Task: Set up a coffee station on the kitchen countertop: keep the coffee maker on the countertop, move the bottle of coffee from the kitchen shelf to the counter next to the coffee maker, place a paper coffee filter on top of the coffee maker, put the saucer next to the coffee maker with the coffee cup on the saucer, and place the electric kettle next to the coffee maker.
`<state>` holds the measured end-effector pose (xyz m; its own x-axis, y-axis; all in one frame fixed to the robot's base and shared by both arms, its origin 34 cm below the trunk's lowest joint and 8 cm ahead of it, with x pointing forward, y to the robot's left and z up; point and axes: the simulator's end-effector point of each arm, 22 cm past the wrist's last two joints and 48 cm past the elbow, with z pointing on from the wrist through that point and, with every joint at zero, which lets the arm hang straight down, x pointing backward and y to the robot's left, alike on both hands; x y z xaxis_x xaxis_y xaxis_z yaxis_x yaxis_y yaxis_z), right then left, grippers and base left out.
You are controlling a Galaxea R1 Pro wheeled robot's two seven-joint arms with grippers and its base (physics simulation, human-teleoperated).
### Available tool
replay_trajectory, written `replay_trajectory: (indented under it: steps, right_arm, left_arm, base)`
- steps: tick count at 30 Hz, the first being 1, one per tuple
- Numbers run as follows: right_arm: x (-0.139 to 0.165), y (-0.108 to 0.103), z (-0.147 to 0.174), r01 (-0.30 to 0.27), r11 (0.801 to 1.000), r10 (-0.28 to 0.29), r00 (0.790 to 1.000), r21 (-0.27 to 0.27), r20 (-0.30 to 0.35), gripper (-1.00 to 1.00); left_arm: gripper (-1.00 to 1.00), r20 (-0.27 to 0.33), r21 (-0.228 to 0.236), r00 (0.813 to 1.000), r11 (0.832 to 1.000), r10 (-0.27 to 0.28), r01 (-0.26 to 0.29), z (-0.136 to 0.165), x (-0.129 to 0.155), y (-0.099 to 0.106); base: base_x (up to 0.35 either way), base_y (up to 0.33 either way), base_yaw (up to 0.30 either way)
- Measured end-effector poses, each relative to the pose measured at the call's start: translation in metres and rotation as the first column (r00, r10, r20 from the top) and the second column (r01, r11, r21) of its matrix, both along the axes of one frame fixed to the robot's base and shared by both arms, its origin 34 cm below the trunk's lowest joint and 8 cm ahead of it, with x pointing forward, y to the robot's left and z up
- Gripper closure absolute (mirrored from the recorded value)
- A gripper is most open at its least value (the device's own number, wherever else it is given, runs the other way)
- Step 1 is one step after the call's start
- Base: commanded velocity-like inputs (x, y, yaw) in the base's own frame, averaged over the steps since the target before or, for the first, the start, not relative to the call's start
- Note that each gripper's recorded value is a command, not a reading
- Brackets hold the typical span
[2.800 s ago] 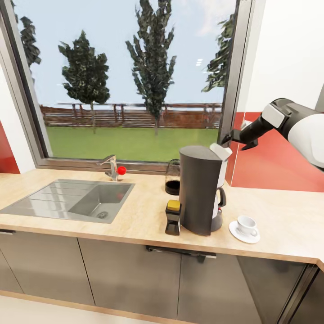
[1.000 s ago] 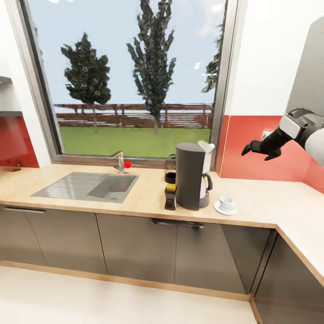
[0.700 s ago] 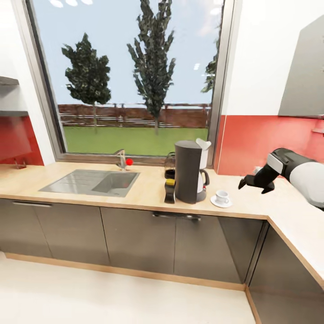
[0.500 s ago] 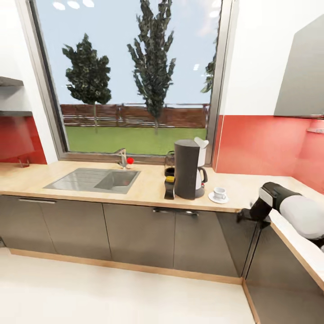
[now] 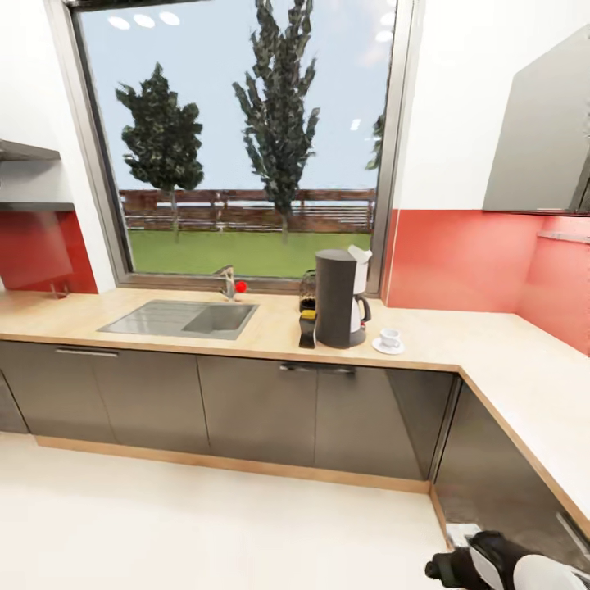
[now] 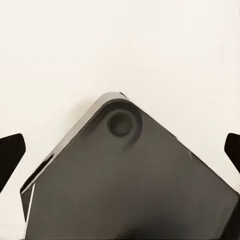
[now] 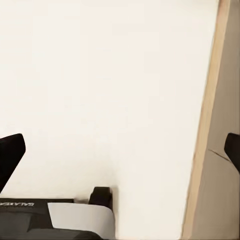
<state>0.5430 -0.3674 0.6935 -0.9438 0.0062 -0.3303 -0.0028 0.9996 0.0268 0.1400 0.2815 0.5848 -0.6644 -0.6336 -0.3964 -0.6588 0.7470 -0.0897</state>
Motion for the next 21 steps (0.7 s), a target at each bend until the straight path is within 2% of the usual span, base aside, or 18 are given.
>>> replay_trajectory:
  steps: [3, 4, 5, 7, 9, 12, 21]
  right_arm:
    - [-0.048, 0.026, -0.04, -0.07, 0.998, 0.07, 0.997, 0.001, 0.045, -1.0]
    - [-0.094, 0.048, -0.066, -0.169, 0.986, 0.169, 0.985, -0.015, 0.041, -1.0]
    - [-0.168, 0.061, -0.096, -0.21, 0.978, 0.21, 0.976, 0.004, -0.052, -1.0]
    - [-0.213, 0.085, -0.111, -0.267, 0.964, 0.267, 0.958, 0.016, -0.102, -1.0]
    - [-0.241, 0.094, -0.119, -0.291, 0.957, 0.29, 0.947, 0.014, -0.138, -1.0]
    - [-0.259, 0.1, -0.124, -0.304, 0.953, 0.301, 0.941, 0.002, -0.158, -1.0]
    - [-0.267, 0.114, -0.126, -0.31, 0.951, 0.307, 0.937, 0.01, -0.164, -1.0]
  left_arm:
    - [-1.0, -0.002, 0.023, 1.0, 1.0, 0.005, -0.005, 0.001, -0.002, 0.017]
    - [-1.0, -0.03, 0.044, 0.999, 0.999, 0.014, -0.013, -0.001, -0.013, 0.035]
    - [-1.0, -0.049, 0.045, 0.999, 0.999, 0.013, -0.011, -0.002, -0.021, 0.037]
    - [-1.0, -0.092, 0.044, 0.996, 0.999, 0.009, -0.005, -0.005, -0.04, 0.037]
    - [-1.0, -0.109, 0.043, 0.994, 0.999, 0.007, -0.002, -0.006, -0.047, 0.037]
    - [-1.0, -0.12, 0.043, 0.993, 0.999, 0.004, 0.001, -0.006, -0.052, 0.037]
    - [-1.0, -0.126, 0.043, 0.992, 0.999, 0.004, 0.002, -0.007, -0.055, 0.037]
  base:
    - [-0.071, 0.0, 0.0]
    - [-0.013, 0.0, 0.0]
    - [-0.008, 0.0, 0.0]
    - [-0.005, 0.0, 0.0]
    - [-0.002, 0.0, 0.0]
    - [0.0, 0.0, 0.0]
    - [0.0, 0.0, 0.0]
